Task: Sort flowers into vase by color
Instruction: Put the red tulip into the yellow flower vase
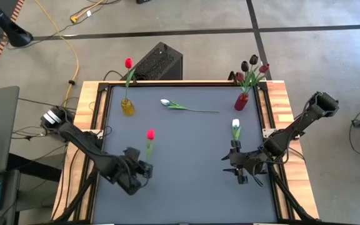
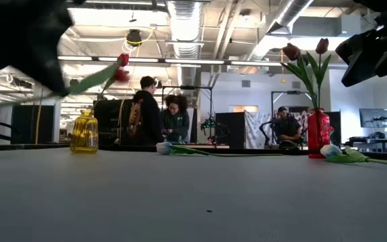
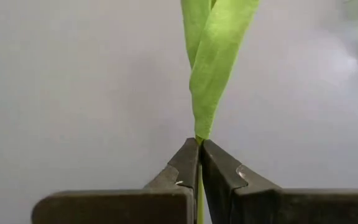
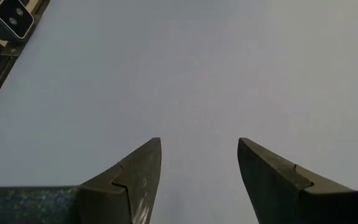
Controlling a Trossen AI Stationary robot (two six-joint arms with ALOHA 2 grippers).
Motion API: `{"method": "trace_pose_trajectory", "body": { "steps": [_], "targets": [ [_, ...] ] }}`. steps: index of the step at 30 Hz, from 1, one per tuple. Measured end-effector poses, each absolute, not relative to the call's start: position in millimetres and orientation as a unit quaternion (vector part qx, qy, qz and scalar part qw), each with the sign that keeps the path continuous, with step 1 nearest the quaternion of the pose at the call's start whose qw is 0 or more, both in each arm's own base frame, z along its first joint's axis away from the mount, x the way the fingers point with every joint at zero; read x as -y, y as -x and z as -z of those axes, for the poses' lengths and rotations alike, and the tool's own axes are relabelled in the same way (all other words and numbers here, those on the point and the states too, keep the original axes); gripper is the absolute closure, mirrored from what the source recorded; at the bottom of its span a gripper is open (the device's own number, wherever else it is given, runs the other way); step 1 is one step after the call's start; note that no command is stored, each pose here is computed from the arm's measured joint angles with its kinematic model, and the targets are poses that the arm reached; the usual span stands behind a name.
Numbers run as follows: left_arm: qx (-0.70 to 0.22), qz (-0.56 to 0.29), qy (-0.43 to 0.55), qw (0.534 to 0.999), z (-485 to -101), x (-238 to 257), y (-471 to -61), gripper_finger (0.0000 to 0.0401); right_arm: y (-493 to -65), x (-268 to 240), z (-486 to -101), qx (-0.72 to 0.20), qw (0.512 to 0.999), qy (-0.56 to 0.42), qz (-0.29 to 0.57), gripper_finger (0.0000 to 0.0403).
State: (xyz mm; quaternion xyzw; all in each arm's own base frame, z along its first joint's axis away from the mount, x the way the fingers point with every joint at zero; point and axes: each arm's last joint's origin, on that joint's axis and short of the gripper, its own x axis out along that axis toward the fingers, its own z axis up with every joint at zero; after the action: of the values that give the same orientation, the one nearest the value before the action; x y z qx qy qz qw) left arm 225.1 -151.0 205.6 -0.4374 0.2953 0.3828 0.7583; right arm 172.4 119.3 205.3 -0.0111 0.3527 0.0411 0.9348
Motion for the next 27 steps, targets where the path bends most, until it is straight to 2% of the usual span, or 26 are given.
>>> {"method": "trace_pose_trajectory", "body": {
  "steps": [6, 12, 21, 27],
  "targets": [
    [-0.272, -0.354, 0.360, 0.819, -245, 127, -251, 0.0401, -172, -119, -205, -0.353, 0.935, 0.011, -0.041, 0.0165],
    [-0.246, -0.355, 0.229, 0.873, -278, 104, -271, 0.0401, -172, -119, -205, -0.354, 0.934, 0.012, -0.041, 0.0165],
    [-0.265, -0.372, 0.118, 0.882, -305, 59, -291, 0.0401, -172, -119, -205, -0.355, 0.934, 0.013, -0.041, 0.0165],
    [-0.293, -0.376, 0.064, 0.877, -320, 20, -283, 0.0401, -175, -116, -205, -0.354, 0.935, 0.009, -0.031, 0.0165]
  ]
}}
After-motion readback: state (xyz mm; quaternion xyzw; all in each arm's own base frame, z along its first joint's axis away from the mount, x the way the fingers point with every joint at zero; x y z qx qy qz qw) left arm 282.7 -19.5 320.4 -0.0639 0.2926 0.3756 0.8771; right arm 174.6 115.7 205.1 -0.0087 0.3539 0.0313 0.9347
